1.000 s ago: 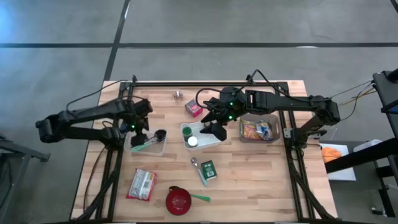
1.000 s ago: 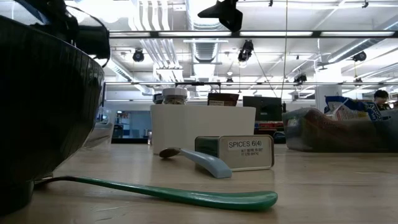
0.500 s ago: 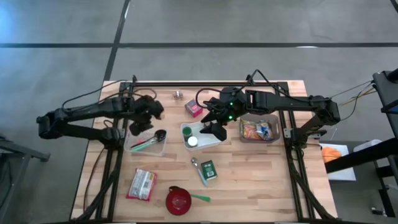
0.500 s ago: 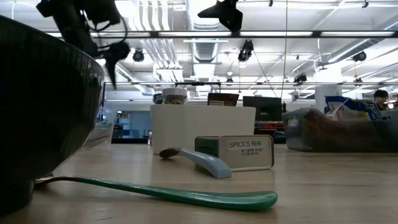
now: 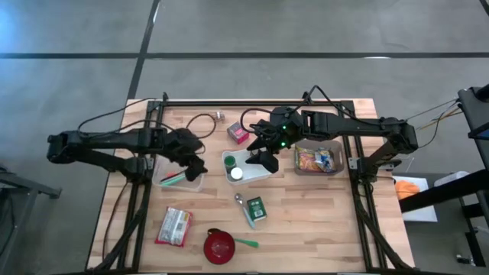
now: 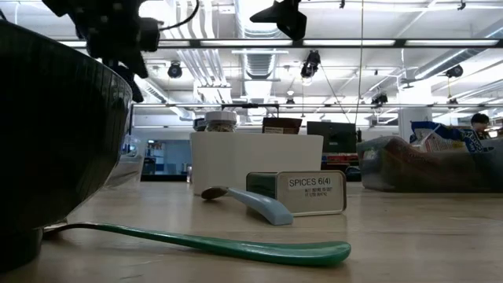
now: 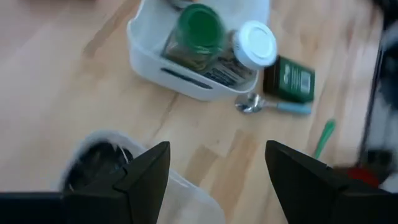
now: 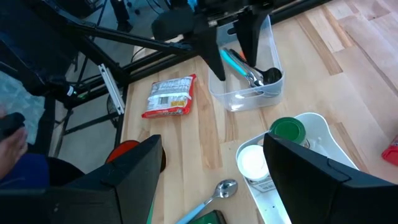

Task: Pick & Place Food Item
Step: Put the red noodle pack into the black bin

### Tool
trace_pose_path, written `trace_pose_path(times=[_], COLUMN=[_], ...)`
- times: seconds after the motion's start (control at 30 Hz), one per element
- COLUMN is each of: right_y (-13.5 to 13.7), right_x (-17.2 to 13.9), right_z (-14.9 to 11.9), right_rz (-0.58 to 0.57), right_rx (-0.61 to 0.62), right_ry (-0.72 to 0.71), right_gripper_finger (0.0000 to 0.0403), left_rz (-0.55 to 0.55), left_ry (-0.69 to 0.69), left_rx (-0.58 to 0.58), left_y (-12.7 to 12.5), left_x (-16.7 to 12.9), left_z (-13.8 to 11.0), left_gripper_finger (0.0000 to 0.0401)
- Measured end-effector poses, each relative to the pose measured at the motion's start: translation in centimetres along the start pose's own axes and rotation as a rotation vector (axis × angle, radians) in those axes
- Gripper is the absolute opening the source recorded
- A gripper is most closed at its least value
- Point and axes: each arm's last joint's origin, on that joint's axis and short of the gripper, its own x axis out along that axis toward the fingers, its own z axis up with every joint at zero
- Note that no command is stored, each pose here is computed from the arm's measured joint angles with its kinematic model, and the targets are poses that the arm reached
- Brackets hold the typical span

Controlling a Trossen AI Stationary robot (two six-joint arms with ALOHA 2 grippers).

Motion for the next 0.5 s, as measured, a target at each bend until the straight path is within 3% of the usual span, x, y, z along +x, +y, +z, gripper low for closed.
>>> trace_pose_path(times=[0.1, 0.4, 0.5], right_y=[0.0, 0.0, 0.0], right_x=[0.0, 0.0, 0.0], right_z=[0.0, 0.0, 0.0], right_rz=[0.000, 0.000, 0.000], right_rx=[0.001, 0.000, 0.000], right_ry=[0.000, 0.000, 0.000], right_gripper_finger=[0.0277, 0.0277, 0.0277], left_rz=[-0.011, -0.038, -0.023], left_ry=[0.014, 0.029, 0.045], left_rx=[0.120, 0.216, 0.196], left_y=[-0.5, -1.3, -1.3], left_x=[0.1, 0.6, 1.2], left_z=[-0.3, -0.7, -0.6], left_gripper_finger=[0.0265, 0.0265, 0.0265])
